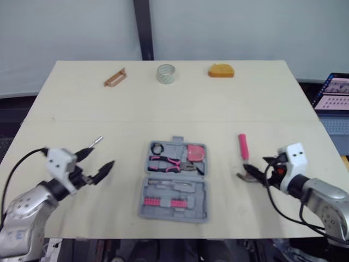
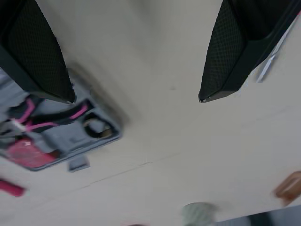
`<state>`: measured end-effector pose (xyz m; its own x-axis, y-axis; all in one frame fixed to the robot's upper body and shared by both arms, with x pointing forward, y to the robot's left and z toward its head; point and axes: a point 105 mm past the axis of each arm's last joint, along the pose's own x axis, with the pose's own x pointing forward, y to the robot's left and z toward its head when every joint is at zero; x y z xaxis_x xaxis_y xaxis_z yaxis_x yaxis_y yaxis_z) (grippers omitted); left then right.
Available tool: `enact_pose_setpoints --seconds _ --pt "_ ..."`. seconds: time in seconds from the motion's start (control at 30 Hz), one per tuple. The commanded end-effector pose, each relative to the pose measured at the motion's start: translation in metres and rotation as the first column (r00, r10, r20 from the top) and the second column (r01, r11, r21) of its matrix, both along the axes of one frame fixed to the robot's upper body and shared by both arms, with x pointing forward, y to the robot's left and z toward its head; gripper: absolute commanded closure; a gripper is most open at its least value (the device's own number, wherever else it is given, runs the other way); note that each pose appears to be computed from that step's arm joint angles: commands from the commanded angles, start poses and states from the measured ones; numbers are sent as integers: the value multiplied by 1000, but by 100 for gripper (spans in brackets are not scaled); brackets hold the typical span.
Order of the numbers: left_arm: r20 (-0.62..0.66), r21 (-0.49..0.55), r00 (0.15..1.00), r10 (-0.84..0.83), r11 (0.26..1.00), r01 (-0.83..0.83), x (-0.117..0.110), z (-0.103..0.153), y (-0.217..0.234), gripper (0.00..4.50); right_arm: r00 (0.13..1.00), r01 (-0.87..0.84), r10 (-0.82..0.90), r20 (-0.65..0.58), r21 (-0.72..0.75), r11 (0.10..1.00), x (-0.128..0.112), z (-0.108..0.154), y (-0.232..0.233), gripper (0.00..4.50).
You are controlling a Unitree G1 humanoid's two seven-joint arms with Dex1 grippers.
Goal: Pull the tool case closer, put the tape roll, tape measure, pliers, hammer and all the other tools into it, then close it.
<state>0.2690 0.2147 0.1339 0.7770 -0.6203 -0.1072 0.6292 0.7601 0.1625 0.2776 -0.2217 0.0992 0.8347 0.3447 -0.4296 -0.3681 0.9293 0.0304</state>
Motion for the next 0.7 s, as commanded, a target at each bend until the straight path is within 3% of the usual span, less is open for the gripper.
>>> enact_pose_setpoints --seconds 0.03,0.33,0.7 --pt "29 38 977 -213 977 211 -3 12 -39 0 998 66 -66 18 -44 997 6 10 6 175" --pt "94 100 881 -463 885 454 1 29 -93 0 953 299 -302 -30 -93 950 19 1 -17 175" --pt "121 107 845 -521 853 510 -1 31 -112 0 936 341 -345 -63 -64 938 28 -13 -9 175"
